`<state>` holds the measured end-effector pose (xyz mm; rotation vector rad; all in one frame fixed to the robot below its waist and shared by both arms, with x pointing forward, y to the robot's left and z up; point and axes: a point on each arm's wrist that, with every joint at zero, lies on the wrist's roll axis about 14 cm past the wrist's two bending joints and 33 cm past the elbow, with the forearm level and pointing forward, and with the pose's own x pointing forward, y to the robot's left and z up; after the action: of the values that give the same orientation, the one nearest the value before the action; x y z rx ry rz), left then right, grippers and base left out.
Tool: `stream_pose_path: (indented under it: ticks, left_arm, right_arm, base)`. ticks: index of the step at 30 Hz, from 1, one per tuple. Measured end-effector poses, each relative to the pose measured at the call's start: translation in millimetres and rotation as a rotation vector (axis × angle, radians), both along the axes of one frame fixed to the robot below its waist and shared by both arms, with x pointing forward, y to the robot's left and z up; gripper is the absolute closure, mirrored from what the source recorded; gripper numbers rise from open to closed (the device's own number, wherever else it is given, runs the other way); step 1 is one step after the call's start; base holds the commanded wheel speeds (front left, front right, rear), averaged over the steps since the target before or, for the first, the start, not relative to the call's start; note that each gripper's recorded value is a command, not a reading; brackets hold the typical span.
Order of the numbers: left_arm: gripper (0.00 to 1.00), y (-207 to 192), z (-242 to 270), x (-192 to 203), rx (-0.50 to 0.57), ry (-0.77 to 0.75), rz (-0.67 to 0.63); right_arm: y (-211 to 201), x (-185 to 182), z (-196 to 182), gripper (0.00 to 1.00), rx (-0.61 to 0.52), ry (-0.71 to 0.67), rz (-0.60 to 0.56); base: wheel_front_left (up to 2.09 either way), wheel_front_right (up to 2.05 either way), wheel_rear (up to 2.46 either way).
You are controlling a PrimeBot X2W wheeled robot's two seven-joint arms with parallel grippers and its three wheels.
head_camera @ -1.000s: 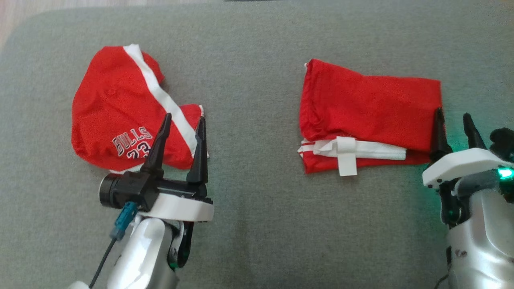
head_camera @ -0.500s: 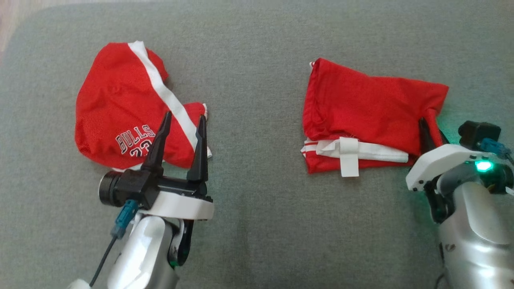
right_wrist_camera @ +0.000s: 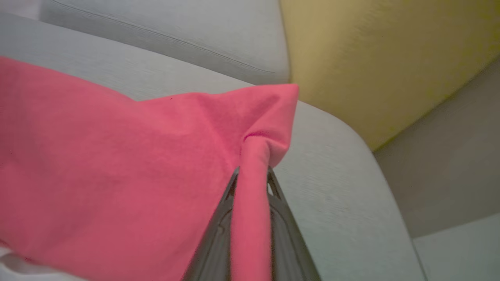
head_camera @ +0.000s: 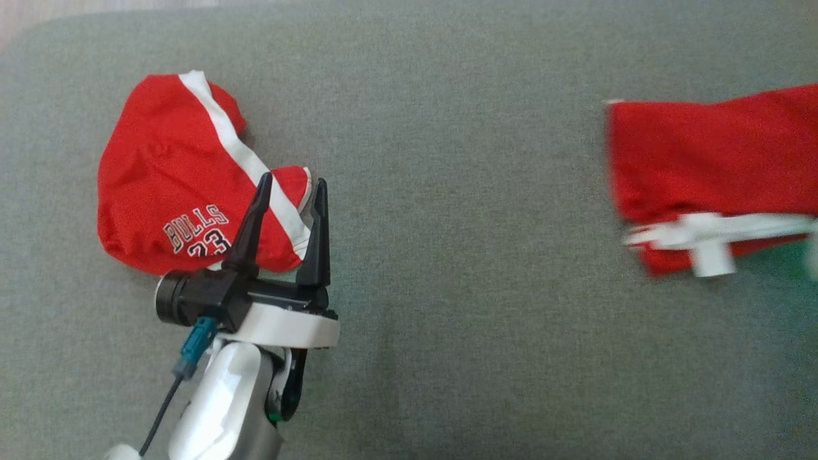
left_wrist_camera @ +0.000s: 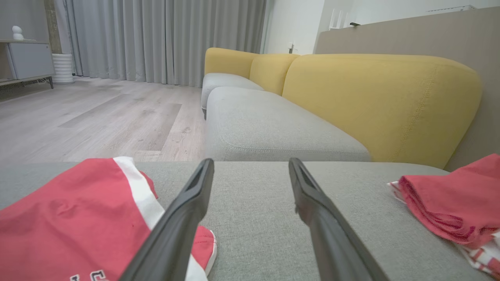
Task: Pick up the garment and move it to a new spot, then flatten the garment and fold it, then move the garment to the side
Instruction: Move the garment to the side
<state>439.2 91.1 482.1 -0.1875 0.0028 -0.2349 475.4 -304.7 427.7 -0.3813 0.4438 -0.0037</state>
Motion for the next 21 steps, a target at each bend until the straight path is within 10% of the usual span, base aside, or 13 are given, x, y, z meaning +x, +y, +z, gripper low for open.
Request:
stream_pose_path:
  ticks: [6,17,18,21]
  left_arm:
    - [0.0,8.8,-7.0,12.6,0.003,0.011,0.024]
    - [0.0,17.6,-16.4,19.1,0.006,0.029,0.047]
    - [0.0,17.5,-16.2,19.1,0.007,0.029,0.047]
    - [0.0,16.2,-12.4,18.4,0.007,0.02,0.044]
  right_arm:
    - [-75.6,10.9,20.0,1.0,-0.116,-0.023,-0.121]
    - [-84.1,22.9,7.6,1.0,-0.129,-0.026,-0.162]
    - [-82.5,23.6,7.1,0.0,-0.125,-0.027,-0.164]
    - [-77.9,25.3,12.4,0.0,-0.106,-0.058,-0.173]
  base:
    - [0.0,0.0,0.0]
    - [0.0,0.0,0.0]
    - [0.0,0.0,0.0]
    - [0.0,0.0,0.0]
